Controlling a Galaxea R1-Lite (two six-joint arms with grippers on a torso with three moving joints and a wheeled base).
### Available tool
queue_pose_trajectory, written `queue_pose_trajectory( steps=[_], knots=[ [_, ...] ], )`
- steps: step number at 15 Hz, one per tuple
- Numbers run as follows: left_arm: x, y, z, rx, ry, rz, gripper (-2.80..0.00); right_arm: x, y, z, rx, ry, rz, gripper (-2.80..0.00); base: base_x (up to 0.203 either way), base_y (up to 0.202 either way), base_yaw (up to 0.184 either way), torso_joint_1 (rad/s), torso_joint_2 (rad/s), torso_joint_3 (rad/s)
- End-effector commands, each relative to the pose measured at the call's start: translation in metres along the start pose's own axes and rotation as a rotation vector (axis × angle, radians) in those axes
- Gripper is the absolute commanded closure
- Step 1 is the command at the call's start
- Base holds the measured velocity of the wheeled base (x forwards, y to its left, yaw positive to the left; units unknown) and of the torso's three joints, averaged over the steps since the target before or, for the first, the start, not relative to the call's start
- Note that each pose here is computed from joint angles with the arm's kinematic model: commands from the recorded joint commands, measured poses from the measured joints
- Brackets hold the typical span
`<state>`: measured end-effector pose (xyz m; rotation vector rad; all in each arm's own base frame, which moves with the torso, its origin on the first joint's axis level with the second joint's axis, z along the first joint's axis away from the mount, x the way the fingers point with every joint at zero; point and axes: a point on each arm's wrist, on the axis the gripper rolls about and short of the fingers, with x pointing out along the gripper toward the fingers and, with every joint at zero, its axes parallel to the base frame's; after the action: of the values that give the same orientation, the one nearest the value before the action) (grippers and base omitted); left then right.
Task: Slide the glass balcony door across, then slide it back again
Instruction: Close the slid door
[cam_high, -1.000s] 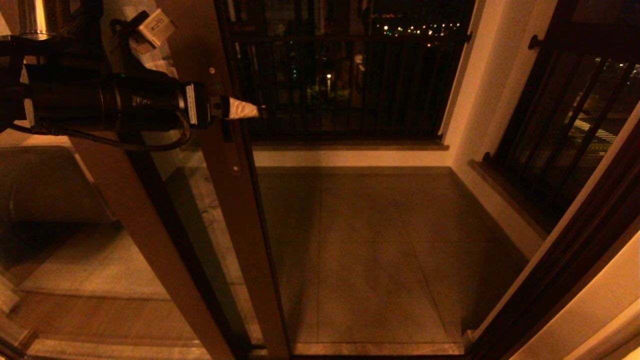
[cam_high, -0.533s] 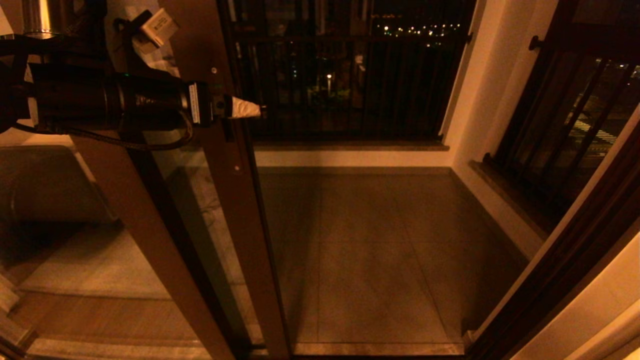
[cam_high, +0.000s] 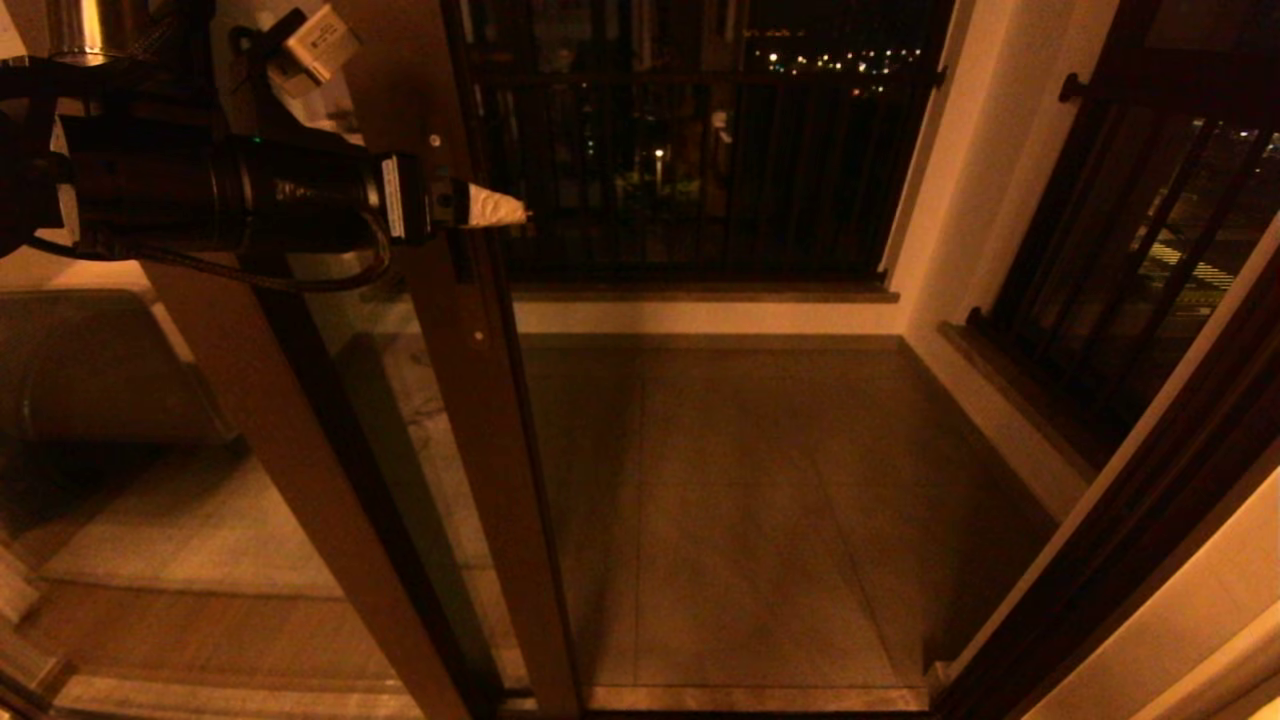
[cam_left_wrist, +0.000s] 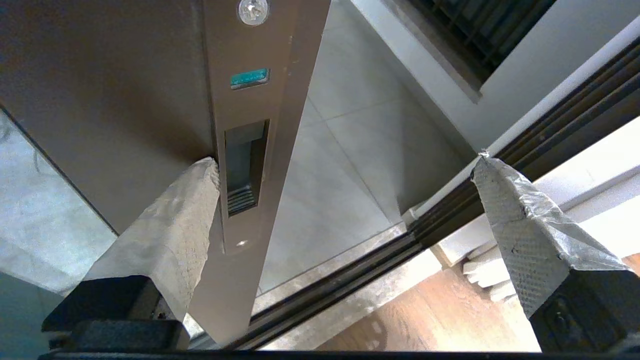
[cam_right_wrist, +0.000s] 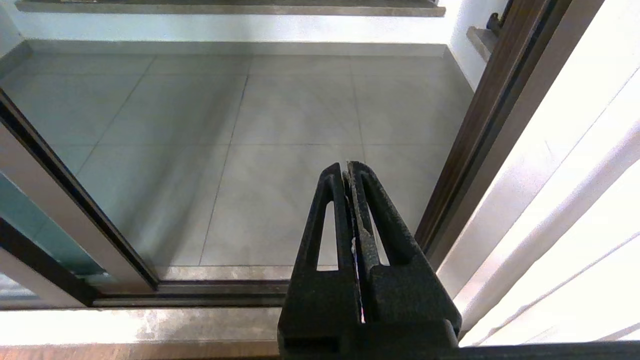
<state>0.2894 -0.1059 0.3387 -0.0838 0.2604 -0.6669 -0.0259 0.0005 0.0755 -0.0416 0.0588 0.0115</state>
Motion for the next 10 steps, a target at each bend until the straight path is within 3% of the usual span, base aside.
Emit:
queue_pose_trajectory(
  steps=[1, 10],
  knots=[
    [0.0031, -0.0010, -0.0008, 0.000, 0.004, -0.013, -2.80, 0.0001, 0.0000, -0.0001, -0.001, 0.002, 0.001, 0.00, 0.000, 0.000, 0.000, 0.000, 0.00, 0.000],
    [0.0079, -0.0055, -0.0030, 0.002, 0.014, -0.030, -2.80, 0.0001, 0.0000, -0.0001, -0.001, 0.002, 0.001, 0.00, 0.000, 0.000, 0.000, 0.000, 0.00, 0.000]
  ],
)
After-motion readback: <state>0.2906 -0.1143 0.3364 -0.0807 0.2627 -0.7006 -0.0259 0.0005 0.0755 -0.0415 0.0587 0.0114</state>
